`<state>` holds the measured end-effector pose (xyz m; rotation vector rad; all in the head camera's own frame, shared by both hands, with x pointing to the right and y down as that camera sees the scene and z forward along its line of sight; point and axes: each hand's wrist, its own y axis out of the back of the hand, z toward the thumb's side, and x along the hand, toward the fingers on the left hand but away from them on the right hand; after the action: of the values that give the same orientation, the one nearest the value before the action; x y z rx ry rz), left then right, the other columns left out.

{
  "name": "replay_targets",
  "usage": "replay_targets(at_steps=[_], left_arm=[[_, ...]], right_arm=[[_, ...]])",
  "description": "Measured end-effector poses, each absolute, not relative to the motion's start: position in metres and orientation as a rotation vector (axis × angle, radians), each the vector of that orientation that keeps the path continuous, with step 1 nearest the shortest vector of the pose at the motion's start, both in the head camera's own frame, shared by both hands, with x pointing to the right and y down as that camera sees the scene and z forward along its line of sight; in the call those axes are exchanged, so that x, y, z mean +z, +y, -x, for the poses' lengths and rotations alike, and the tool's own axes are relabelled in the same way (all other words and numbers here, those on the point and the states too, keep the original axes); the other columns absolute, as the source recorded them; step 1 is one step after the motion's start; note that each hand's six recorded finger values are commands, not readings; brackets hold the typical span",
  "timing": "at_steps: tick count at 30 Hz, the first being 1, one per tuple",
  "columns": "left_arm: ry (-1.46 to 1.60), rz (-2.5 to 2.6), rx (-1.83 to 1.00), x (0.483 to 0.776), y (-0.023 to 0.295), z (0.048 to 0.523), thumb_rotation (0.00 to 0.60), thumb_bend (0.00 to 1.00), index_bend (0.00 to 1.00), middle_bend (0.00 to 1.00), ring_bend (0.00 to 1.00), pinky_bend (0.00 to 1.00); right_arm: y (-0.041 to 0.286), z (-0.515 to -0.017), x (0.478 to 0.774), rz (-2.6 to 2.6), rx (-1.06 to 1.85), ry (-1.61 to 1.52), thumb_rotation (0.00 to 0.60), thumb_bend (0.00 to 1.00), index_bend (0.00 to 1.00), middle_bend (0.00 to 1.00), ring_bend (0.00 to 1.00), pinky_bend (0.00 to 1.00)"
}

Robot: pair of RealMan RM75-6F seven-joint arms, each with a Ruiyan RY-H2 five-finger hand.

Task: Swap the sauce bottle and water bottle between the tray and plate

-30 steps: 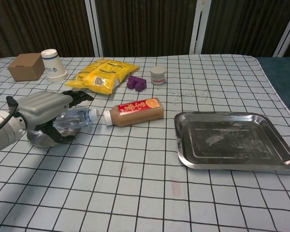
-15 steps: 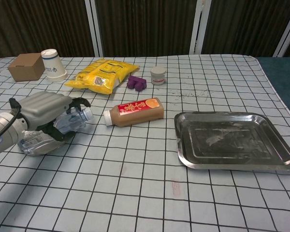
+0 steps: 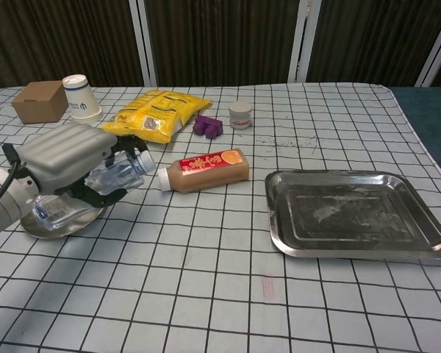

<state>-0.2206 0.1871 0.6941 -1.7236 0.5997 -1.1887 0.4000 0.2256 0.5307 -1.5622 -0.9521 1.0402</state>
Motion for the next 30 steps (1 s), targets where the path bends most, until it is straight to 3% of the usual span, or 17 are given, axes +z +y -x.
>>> replay_targets(at_steps=[10,20,30], left_arm=[[0.495,1.763,-0.957,0.662,0.237,0.165,0.600,0.66,0.38,0.55,0.54,0.74],[0.352,1.812,-0.904,0.693,0.276,0.104,0.600,0.65,0.38,0.54,0.54,0.74],[0.312,1.679,-0.779,0.711,0.272,0.090,0.600,0.64,0.38,0.48,0.49,0.74]], right_arm=[[0.229,-0.399,0.526,1.580,1.012,-0.960,0.600,0.00,0.00,0.00,0.00,0.00],[0.230,-0.401,0.522,1.589,1.000,-0.958,0.600,0.00,0.00,0.00,0.00,0.00],[0.230,-0.401,0.522,1.597,1.000,-0.948,0.600,0.00,0.00,0.00,0.00,0.00]])
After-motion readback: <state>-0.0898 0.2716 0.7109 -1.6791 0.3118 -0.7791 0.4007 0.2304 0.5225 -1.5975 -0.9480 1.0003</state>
